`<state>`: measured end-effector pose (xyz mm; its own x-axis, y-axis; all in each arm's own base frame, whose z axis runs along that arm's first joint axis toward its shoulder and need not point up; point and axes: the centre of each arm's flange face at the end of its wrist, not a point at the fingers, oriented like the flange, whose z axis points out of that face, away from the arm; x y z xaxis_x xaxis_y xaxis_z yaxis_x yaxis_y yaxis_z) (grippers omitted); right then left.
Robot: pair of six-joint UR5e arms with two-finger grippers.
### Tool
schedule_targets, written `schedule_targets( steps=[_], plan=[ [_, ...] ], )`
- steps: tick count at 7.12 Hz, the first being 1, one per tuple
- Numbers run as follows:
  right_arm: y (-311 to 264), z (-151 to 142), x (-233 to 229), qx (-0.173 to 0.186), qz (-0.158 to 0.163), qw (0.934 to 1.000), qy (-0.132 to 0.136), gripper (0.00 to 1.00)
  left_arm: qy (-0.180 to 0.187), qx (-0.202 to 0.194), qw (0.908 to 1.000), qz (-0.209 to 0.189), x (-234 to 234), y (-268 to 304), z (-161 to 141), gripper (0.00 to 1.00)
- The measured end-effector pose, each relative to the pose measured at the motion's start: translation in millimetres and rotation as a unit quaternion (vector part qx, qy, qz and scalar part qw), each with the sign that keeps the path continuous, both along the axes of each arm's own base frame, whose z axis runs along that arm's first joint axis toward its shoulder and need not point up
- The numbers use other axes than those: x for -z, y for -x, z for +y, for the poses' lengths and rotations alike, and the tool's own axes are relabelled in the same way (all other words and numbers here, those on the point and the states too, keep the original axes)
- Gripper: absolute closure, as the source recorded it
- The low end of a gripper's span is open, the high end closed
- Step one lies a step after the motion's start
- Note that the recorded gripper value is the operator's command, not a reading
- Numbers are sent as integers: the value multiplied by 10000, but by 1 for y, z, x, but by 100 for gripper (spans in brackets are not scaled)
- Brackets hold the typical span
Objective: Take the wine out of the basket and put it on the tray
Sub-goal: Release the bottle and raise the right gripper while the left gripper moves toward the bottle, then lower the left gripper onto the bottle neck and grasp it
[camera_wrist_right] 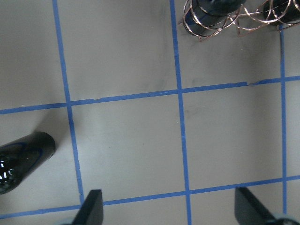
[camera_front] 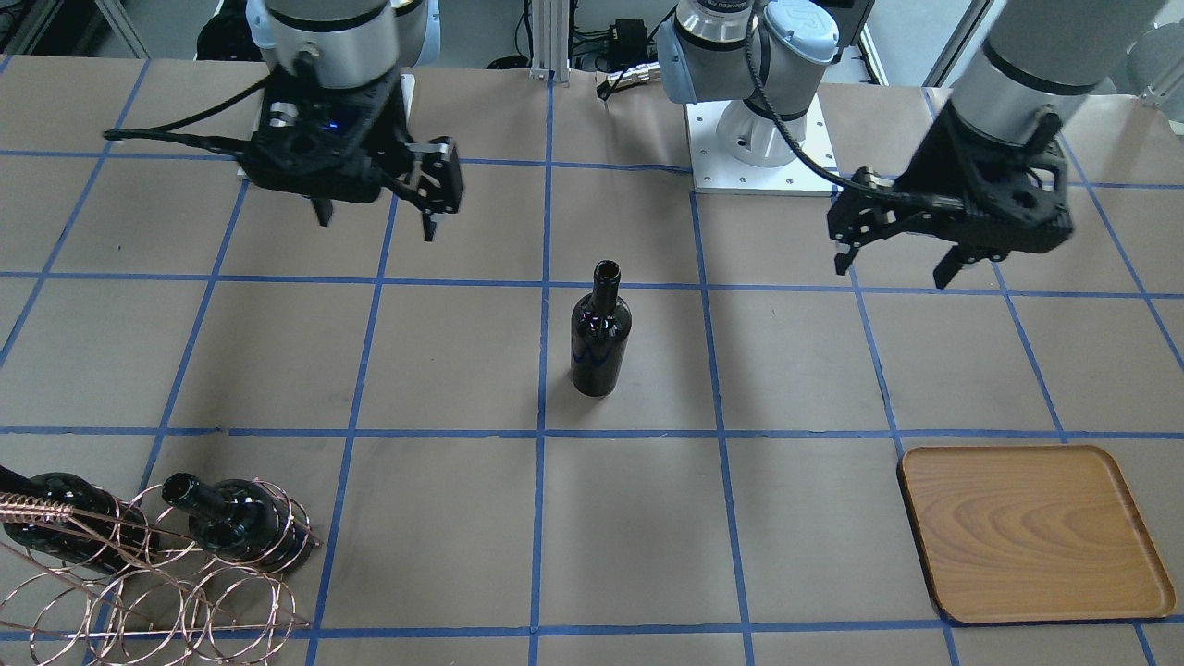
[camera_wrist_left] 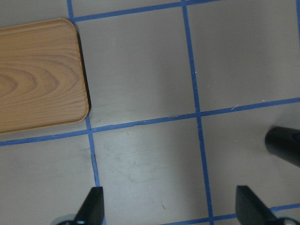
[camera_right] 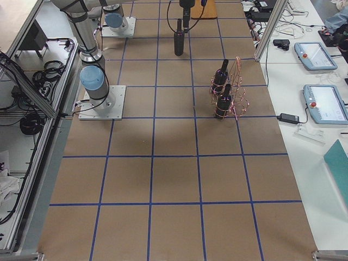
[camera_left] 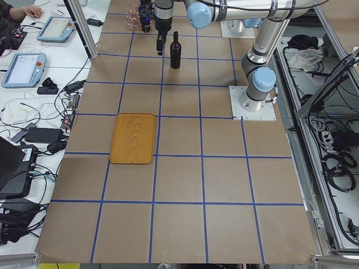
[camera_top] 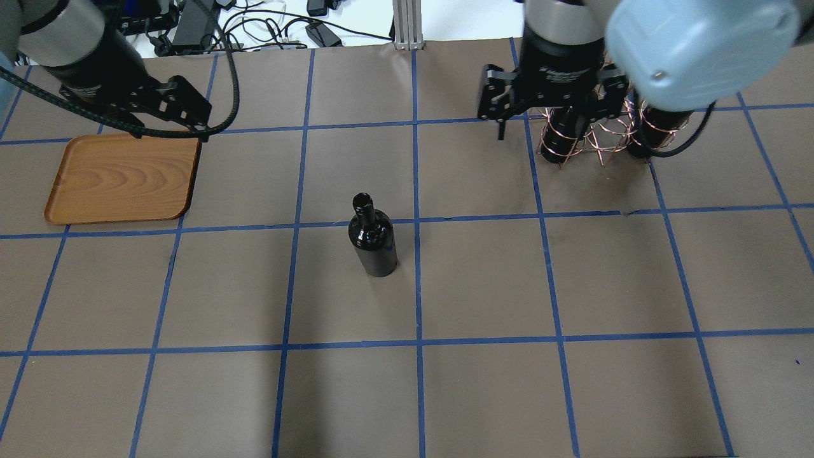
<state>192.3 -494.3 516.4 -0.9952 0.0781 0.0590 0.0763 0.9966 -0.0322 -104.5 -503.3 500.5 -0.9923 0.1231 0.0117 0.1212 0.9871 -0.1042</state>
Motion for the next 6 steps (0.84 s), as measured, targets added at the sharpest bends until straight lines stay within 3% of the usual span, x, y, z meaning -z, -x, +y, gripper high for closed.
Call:
schedule_targets(
  steps=[2,3,4,6],
  plan=[
    [33,1,-17,-125,-31,9998,152,0,-35,-201,9998,87,2,80,21,0],
    [36,3,-27,-139,-41,9991,398,0,-69,-240,9996,127,6,108,30,0],
    [37,3,-32,-148,-48,9980,613,0,-118,-278,9994,164,10,128,37,0],
    [31,4,-29,-197,-82,9969,758,0,-236,-221,9993,163,33,159,46,0]
  ],
)
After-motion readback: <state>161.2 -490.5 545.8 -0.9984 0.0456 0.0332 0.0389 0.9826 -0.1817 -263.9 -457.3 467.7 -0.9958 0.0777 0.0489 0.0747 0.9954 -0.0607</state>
